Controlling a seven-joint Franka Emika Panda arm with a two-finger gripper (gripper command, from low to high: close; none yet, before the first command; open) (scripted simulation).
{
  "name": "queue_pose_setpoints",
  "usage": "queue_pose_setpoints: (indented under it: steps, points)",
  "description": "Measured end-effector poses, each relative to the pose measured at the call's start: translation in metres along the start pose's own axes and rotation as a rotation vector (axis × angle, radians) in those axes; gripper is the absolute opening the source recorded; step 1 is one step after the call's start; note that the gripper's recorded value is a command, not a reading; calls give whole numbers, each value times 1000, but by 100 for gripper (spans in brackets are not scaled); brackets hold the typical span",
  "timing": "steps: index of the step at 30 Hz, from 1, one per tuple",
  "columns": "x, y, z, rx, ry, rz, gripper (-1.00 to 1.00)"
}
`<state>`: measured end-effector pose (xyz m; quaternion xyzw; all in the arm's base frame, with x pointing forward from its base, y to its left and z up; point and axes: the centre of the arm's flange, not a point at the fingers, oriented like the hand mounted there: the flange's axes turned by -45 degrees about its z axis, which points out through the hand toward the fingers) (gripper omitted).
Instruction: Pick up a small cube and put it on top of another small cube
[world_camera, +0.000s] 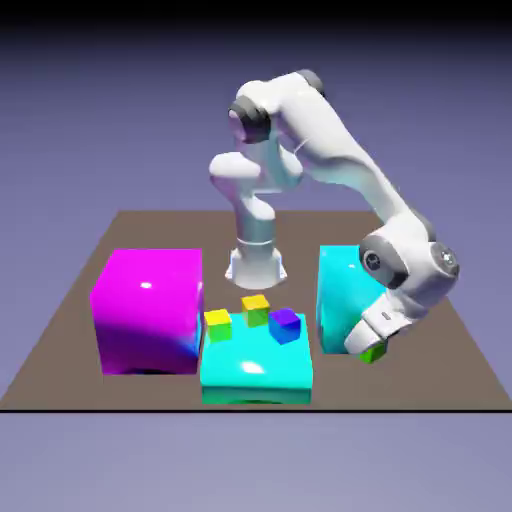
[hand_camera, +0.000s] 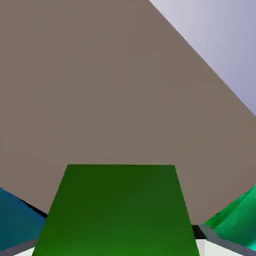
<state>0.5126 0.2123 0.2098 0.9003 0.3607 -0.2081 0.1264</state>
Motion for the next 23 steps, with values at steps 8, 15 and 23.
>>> queue_pose_setpoints:
  steps: [8, 15, 23]
  points:
    - [-128, 117, 11, 2, -33, -23, -100]
    - [-245, 159, 17, 105, 43, 31, -100]
    - [-226, 146, 80, 91, 43, 9, 100]
